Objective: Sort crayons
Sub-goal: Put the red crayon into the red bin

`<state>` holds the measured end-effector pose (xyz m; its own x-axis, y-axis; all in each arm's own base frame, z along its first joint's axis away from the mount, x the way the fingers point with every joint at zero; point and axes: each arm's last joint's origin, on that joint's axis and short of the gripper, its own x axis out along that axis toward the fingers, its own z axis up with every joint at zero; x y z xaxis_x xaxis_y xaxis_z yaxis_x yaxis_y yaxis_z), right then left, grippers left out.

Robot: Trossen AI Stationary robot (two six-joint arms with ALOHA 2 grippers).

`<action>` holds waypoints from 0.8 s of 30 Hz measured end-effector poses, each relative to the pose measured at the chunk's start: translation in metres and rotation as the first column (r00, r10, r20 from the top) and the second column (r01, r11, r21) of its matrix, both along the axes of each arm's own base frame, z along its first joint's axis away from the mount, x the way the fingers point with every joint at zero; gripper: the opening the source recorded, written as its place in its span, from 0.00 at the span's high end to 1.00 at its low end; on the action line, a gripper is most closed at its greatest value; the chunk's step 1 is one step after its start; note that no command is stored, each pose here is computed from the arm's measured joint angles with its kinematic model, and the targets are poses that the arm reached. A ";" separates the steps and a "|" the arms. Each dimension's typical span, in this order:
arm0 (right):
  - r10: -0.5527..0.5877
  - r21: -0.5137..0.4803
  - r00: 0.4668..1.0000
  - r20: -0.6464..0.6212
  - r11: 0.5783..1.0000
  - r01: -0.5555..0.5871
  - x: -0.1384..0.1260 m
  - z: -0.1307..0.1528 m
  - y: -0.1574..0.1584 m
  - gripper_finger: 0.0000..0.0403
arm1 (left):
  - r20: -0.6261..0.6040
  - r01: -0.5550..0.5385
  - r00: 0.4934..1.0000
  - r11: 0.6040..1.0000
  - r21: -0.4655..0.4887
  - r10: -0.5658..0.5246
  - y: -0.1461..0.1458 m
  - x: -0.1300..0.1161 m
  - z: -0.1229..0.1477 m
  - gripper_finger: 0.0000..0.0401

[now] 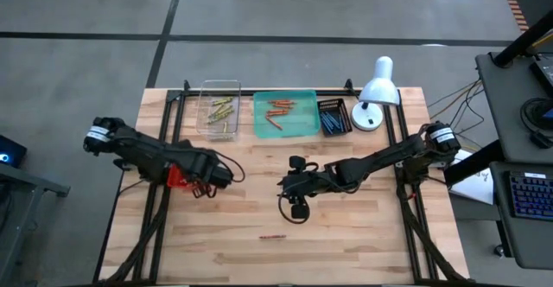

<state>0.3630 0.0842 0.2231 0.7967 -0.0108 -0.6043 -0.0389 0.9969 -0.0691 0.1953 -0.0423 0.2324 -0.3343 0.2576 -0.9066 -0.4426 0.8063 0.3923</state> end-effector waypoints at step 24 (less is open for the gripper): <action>-0.021 0.071 1.000 -0.005 0.997 0.022 0.000 0.000 0.002 0.63 | 0.106 -0.058 0.993 0.991 0.125 0.045 0.003 0.005 -0.003 0.76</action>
